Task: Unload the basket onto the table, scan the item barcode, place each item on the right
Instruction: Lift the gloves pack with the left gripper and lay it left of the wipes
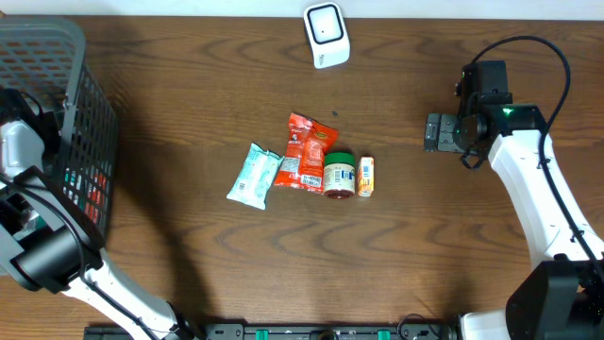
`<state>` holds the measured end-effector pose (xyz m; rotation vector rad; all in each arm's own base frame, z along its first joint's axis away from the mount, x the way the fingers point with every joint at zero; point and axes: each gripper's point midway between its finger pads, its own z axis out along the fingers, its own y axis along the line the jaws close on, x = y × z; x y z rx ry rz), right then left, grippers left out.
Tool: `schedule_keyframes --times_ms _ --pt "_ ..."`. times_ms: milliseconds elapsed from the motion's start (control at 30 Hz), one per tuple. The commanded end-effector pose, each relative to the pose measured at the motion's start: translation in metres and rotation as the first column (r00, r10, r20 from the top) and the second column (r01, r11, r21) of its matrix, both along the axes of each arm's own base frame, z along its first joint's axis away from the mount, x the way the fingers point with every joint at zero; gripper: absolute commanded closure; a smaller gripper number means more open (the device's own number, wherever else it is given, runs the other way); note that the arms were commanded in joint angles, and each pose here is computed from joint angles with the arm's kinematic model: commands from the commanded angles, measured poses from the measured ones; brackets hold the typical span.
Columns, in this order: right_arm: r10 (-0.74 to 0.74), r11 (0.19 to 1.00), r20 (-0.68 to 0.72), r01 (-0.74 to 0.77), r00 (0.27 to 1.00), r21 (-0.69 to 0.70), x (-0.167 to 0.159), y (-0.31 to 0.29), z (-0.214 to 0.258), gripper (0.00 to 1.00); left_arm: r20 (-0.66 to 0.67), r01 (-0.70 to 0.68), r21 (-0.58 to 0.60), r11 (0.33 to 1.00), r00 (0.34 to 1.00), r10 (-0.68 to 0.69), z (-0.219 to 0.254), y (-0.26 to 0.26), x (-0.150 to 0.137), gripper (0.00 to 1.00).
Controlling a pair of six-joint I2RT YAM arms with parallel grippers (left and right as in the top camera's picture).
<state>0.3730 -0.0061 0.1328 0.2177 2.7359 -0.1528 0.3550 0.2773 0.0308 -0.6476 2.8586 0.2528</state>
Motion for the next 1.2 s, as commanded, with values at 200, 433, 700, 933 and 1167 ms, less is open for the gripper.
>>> schedule_keyframes --times_ms 200,433,700,933,1167 --pt "0.0 1.0 0.019 0.001 1.0 -0.018 0.002 -0.004 0.007 0.01 0.019 -0.012 0.057 0.998 1.0 0.011 0.023 0.009 -0.002 0.87" --pt "0.001 1.0 0.019 0.0 1.0 -0.018 0.002 -0.004 0.007 0.01 0.227 -0.077 0.177 0.981 0.973 0.036 0.122 0.012 0.003 0.93" --pt "0.0 1.0 0.019 0.0 1.0 -0.018 0.002 -0.004 0.007 0.01 0.451 -0.151 0.303 0.941 0.892 -0.002 0.23 0.005 -0.006 0.93" --pt "0.0 1.0 0.019 0.0 1.0 -0.018 0.002 -0.004 0.007 0.01 0.747 -0.314 0.364 0.877 0.661 -0.073 0.37 -0.031 -0.041 0.93" --pt "0.0 1.0 0.019 0.0 1.0 -0.018 0.002 -0.004 0.007 0.01 0.877 -0.332 0.43 0.839 0.374 -0.302 0.487 -0.117 -0.095 0.93"
